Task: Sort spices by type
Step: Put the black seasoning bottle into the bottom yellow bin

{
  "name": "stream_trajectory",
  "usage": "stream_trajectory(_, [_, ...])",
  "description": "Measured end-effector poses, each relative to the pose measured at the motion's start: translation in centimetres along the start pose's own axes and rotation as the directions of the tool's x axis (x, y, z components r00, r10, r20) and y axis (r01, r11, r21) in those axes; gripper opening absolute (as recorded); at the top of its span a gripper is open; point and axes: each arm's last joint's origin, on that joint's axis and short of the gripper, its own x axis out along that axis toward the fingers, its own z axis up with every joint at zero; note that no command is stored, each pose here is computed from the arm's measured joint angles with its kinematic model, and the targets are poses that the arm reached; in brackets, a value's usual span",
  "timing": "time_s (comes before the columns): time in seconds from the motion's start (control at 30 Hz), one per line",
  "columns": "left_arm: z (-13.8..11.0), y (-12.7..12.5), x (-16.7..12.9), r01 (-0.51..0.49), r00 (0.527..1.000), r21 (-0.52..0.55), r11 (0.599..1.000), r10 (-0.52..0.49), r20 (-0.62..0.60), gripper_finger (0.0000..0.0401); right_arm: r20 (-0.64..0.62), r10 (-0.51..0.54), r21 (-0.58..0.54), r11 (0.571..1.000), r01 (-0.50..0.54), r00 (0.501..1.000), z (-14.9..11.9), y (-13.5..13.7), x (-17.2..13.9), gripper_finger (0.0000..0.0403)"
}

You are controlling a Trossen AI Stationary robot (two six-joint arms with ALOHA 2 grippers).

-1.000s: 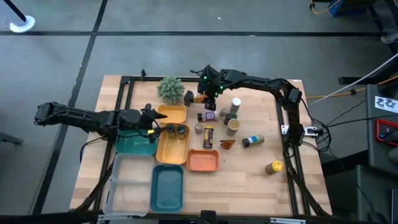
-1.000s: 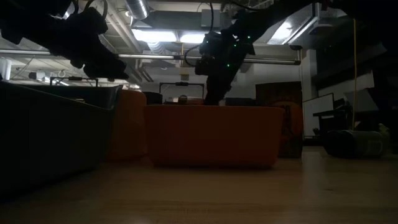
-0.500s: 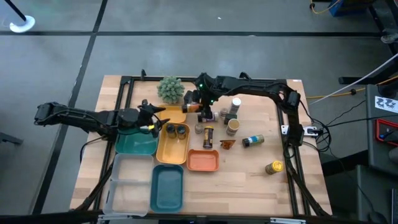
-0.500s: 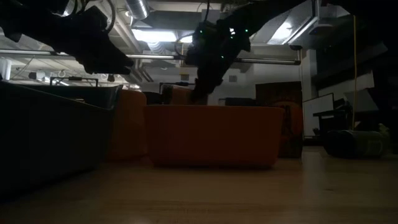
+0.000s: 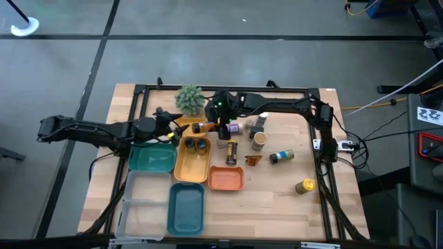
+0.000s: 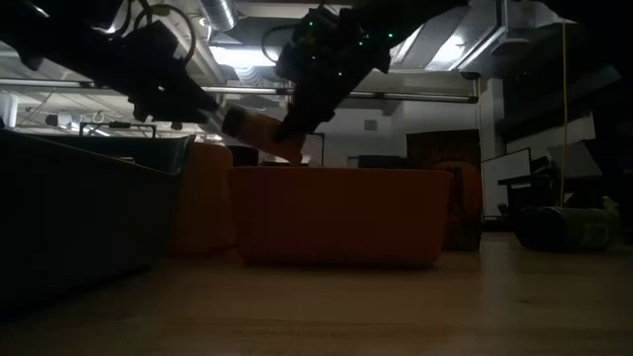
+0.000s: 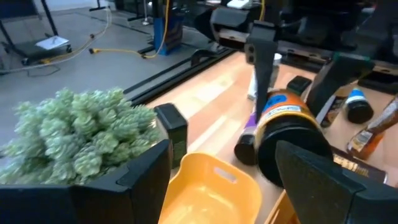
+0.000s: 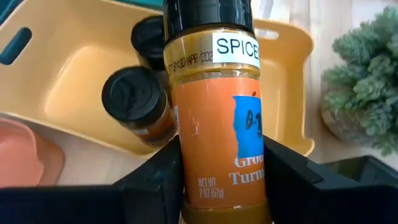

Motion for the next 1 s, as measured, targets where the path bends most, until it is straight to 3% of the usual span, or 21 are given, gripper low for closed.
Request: stream_trajectory(1.0, [-0.6, -0.8, 2.6, 0.014, 1.0, 0.008, 1.0, -0.014, 0.0, 0.0269, -0.013, 0.012, -0.07, 0.997, -0.013, 1.0, 0.1, 0.9, 0.3, 0.017])
